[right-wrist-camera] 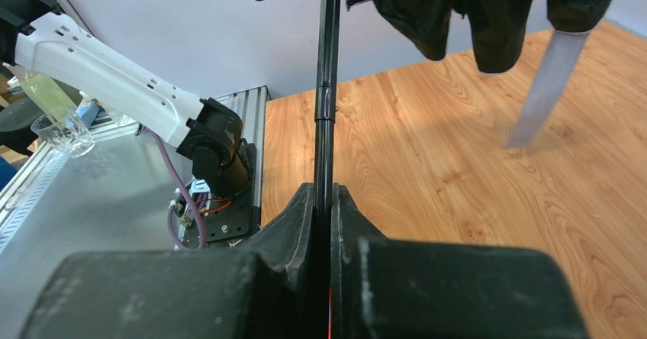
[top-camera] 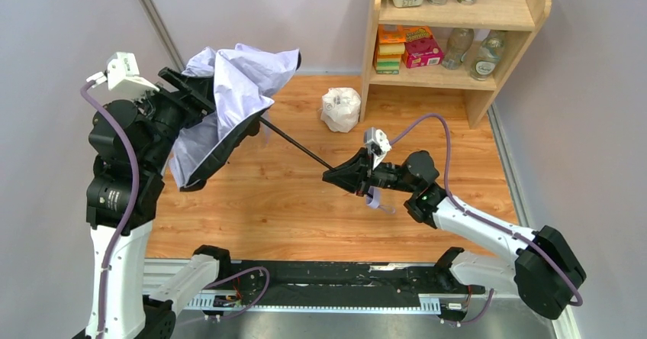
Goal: Put away the umbrella
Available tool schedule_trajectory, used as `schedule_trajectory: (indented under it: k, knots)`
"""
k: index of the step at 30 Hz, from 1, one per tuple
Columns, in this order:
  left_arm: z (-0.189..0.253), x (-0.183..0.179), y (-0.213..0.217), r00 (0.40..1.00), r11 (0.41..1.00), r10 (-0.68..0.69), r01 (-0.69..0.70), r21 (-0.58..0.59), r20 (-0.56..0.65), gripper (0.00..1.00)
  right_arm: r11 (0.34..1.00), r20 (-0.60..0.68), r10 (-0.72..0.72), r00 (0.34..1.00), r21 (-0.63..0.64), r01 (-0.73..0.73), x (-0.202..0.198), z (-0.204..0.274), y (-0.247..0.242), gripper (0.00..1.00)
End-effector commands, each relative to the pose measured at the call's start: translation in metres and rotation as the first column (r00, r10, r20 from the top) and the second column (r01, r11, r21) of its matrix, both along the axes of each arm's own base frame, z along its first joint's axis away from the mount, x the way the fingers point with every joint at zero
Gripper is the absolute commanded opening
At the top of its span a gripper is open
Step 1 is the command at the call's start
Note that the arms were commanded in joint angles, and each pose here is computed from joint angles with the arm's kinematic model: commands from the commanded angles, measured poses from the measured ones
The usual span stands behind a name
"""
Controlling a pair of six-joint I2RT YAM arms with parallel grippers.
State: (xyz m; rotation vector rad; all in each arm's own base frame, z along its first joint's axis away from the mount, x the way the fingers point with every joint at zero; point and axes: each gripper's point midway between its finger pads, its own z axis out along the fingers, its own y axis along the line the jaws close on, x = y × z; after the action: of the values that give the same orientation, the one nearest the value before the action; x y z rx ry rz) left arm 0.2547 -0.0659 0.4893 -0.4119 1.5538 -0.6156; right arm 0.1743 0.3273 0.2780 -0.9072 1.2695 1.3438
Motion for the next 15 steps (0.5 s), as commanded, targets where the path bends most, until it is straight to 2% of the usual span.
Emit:
schedule_trajectory:
  k: [1, 3, 4, 5, 6, 7, 10, 12, 14, 15]
  knots:
    - [0.021, 0.012, -0.001, 0.997, 1.000, 0.000, -0.002, 0.024, 0.083, 0.73, 0.984, 0.220, 0.144, 0.965, 0.075, -0.164, -0.037, 0.043, -0.006, 0.00]
    - [0.019, 0.019, 0.000, 0.996, 0.999, 0.005, -0.009, 0.045, 0.091, 0.66, 0.983, 0.219, 0.157, 0.963, 0.056, -0.173, -0.040, 0.040, -0.006, 0.00]
    - [0.025, 0.022, -0.001, 0.992, 0.999, 0.003, -0.009, 0.054, 0.124, 0.52, 0.984, 0.219, 0.159, 0.963, 0.050, -0.174, -0.040, 0.038, -0.007, 0.00]
    - [0.021, 0.027, -0.003, 0.992, 0.998, -0.007, -0.001, 0.064, 0.126, 0.42, 0.984, 0.218, 0.162, 0.962, 0.042, -0.175, -0.040, 0.036, -0.007, 0.00]
    - [0.023, 0.032, -0.005, 0.990, 0.996, -0.013, 0.000, 0.086, 0.144, 0.25, 0.984, 0.216, 0.166, 0.962, 0.034, -0.178, -0.041, 0.033, -0.006, 0.00]
    - [0.021, 0.039, -0.009, 0.990, 0.995, -0.030, 0.016, 0.101, 0.137, 0.21, 0.984, 0.212, 0.168, 0.963, 0.026, -0.178, -0.040, 0.030, -0.005, 0.00]
    - [0.027, 0.047, -0.022, 0.980, 0.982, -0.110, 0.082, 0.168, 0.166, 0.00, 0.986, 0.213, 0.161, 0.964, 0.010, -0.167, -0.038, 0.025, -0.004, 0.00]
    - [0.038, 0.046, -0.034, 0.962, 0.972, -0.178, 0.139, 0.191, 0.209, 0.00, 0.990, 0.197, 0.141, 0.970, -0.004, -0.143, -0.031, 0.021, -0.001, 0.00]
    - [0.046, 0.043, -0.043, 0.936, 0.958, -0.237, 0.181, 0.221, 0.260, 0.00, 0.998, 0.132, 0.057, 0.990, -0.028, -0.053, -0.010, 0.015, 0.005, 0.01]
    - [0.052, 0.040, -0.045, 0.923, 0.952, -0.257, 0.190, 0.242, 0.286, 0.00, 0.998, 0.078, 0.004, 0.997, -0.056, 0.001, 0.003, 0.009, 0.006, 0.17]
